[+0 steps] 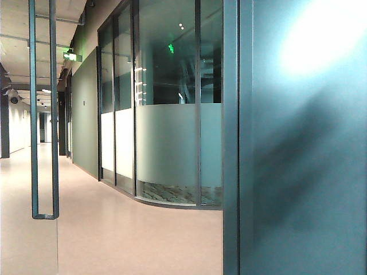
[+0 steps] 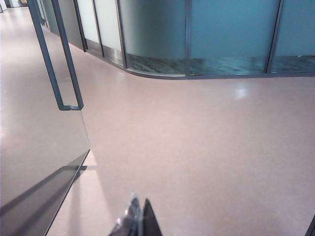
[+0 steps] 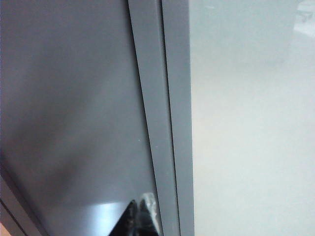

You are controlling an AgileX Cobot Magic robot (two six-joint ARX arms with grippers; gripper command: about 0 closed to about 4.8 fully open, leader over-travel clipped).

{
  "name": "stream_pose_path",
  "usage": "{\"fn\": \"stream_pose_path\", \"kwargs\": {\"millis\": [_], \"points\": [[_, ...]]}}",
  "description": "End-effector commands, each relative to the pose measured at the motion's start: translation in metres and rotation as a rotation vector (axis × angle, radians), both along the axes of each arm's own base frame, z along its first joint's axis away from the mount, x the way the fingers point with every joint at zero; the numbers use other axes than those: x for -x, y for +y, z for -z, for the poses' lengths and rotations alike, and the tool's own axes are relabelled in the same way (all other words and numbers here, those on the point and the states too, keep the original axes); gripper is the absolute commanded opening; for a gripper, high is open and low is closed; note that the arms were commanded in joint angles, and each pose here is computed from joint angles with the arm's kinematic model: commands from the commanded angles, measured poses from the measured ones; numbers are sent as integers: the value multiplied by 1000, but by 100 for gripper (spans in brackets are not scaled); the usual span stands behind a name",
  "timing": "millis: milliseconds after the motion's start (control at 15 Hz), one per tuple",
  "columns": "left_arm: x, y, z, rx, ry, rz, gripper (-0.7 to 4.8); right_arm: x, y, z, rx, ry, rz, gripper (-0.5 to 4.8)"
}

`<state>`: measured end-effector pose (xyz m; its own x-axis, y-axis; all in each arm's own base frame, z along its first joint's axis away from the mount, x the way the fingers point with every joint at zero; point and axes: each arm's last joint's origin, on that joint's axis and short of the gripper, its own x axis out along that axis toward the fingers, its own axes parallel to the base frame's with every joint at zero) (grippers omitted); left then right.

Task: Raise the arm to find the leftmost switch on the wall and turn off the lights.

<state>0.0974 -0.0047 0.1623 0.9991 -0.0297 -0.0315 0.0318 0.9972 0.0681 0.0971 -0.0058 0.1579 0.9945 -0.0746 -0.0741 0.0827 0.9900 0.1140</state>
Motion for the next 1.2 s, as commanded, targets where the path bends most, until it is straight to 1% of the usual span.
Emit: {"fn": "stream_pose_path", "kwargs": {"millis": [67, 267, 1202], "points": [[0, 0, -2, -3, -15, 4, -5, 0, 2, -1, -6, -14, -25, -1], [0, 0, -2, -3, -15, 4, -5, 0, 6, -2, 1, -14, -55, -1], [0, 0, -2, -3, -15, 4, -5, 0, 5, -2, 12, -16, -55, -1]]}}
